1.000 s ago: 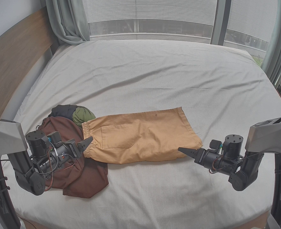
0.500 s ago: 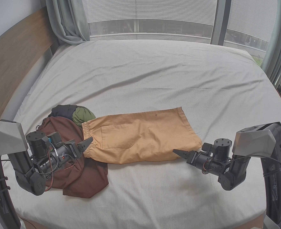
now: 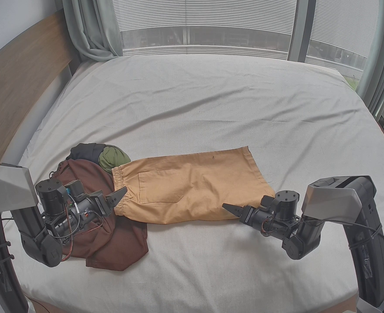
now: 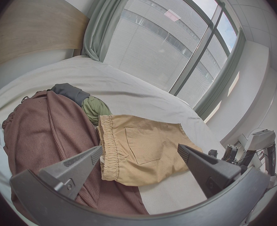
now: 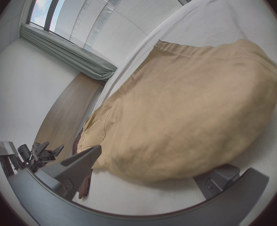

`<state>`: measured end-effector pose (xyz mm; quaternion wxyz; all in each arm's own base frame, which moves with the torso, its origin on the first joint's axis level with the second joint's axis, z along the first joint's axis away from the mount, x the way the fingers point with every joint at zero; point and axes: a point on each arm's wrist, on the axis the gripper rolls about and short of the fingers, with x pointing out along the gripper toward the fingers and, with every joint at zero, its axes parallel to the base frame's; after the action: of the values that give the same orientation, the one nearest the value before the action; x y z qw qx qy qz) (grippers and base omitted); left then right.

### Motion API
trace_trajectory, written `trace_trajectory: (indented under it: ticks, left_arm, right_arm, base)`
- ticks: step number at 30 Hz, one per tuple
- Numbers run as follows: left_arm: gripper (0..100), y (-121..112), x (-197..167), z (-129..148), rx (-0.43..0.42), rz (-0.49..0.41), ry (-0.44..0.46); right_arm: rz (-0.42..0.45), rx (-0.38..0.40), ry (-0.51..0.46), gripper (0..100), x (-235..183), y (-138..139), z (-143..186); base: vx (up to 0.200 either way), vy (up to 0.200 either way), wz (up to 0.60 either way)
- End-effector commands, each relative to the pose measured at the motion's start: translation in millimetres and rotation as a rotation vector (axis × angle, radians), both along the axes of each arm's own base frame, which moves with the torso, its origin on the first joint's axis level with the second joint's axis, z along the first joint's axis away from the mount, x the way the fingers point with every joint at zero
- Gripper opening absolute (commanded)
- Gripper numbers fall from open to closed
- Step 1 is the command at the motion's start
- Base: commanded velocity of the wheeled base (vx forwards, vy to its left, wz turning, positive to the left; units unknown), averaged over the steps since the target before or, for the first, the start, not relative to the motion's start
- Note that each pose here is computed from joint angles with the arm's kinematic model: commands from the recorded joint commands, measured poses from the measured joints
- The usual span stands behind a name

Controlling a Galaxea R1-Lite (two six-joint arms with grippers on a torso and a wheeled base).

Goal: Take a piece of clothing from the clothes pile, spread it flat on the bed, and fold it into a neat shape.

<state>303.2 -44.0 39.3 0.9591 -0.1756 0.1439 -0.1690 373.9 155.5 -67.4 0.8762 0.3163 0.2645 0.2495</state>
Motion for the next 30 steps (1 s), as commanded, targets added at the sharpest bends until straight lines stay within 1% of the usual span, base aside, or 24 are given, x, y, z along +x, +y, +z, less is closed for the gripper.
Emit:
trace_trajectory:
  ticks: [1,3,7,12,16,17,27,30]
  left_arm:
    - [100,-2,0,-1,0.000,-0.007,0.002]
    - [100,-3,-1,-1,0.000,-0.008,0.002]
    - [100,-2,0,0,0.000,-0.005,0.001]
    - [100,-2,0,-1,-0.003,-0.004,0.004]
    - [100,-1,0,-1,-0.005,-0.004,0.003]
    - [100,-1,0,-1,-0.005,-0.004,0.003]
    - [100,-2,1,-7,-0.004,-0.007,0.021]
    - [100,-2,2,-6,-0.008,-0.004,0.022]
  right_arm:
    - [-0.025,-0.005,-0.020,100,11,10,-11]
    - [-0.027,-0.002,-0.022,100,13,10,-10]
    - [-0.028,-0.001,0.004,100,12,11,-12]
    - [-0.029,0.019,0.011,100,11,14,-9]
    - [-0.027,0.021,0.014,100,11,15,-9]
    - [-0.027,0.020,0.015,0,11,15,-9]
    - [-0.029,0.021,0.026,0,6,13,-9]
    - [-0.031,0.019,0.025,0,2,11,-1]
  base:
    - [0.000,0.000,0.00]
    - [0.000,0.000,0.00]
    - [0.000,0.000,0.00]
    - [0.000,0.000,0.00]
    - [0.000,0.000,0.00]
    - [0.000,0.000,0.00]
    - [0.000,0.000,0.00]
    - [0.000,0.000,0.00]
